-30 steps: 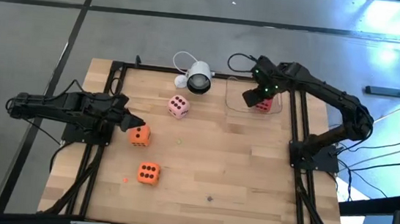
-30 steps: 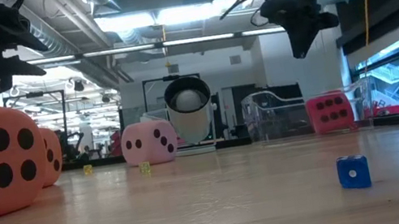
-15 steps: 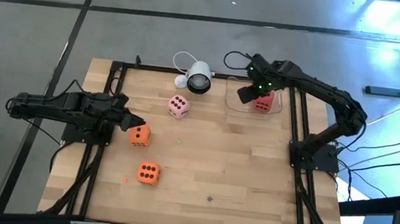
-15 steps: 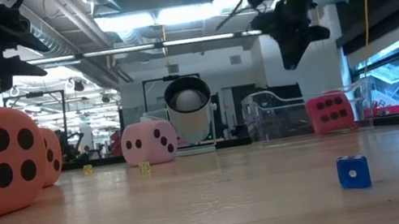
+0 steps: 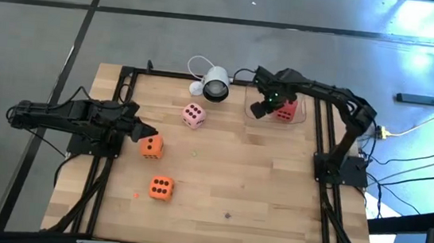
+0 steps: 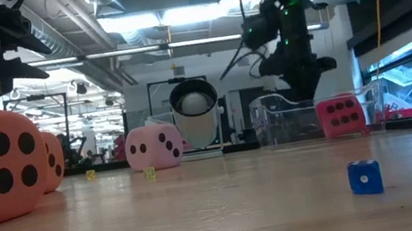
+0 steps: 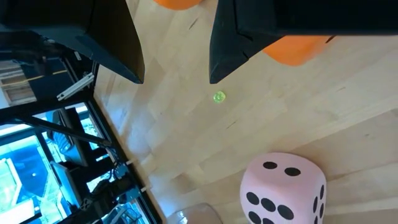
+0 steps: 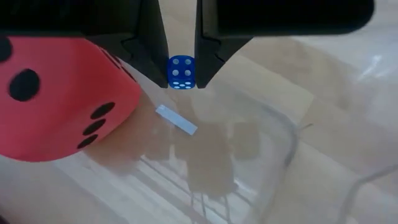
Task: Pick & Place Dice
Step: Put the top small blue dice into the transparent container
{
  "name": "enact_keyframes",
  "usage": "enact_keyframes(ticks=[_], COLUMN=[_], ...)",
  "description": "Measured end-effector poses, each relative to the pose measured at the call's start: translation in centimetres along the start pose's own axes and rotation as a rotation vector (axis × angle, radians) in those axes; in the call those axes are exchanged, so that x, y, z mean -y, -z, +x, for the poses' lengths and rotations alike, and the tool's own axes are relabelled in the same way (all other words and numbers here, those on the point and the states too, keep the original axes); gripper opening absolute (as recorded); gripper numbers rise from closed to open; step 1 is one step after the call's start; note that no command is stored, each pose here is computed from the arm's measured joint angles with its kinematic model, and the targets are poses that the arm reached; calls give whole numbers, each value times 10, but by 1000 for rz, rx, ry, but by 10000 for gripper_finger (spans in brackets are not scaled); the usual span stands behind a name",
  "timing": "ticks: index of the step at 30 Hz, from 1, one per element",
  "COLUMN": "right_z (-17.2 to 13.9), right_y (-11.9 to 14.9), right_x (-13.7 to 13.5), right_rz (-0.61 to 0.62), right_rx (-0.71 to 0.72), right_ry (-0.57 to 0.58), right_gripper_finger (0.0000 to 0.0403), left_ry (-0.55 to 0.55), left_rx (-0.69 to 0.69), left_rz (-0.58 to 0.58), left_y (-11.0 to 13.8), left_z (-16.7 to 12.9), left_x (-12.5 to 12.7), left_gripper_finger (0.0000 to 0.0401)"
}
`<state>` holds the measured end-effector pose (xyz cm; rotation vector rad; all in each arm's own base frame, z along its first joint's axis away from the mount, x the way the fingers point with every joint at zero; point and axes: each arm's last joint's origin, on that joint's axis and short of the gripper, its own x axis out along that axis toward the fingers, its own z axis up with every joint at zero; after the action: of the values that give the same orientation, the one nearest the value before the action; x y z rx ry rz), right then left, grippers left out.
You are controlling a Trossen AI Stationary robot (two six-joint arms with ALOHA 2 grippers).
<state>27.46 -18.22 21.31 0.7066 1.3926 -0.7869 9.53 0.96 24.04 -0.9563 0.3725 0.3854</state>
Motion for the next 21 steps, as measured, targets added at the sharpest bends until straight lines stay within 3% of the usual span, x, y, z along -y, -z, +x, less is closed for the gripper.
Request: enact_keyframes(ticks=[8,21], right_z=[22,23], right_y=[-5,-8], right_x=[-3,-4], right_rz=[-26,-32], right_rx=[-54,-31], right_ry=[41,32], right_gripper_finger=[51,51], left_ry=[0,-3], left_rx=[1,4], left_rz=[0,-1], left_y=[0,0], left_z=[0,0], left_x=[0,0], left_gripper_finger=[175,175])
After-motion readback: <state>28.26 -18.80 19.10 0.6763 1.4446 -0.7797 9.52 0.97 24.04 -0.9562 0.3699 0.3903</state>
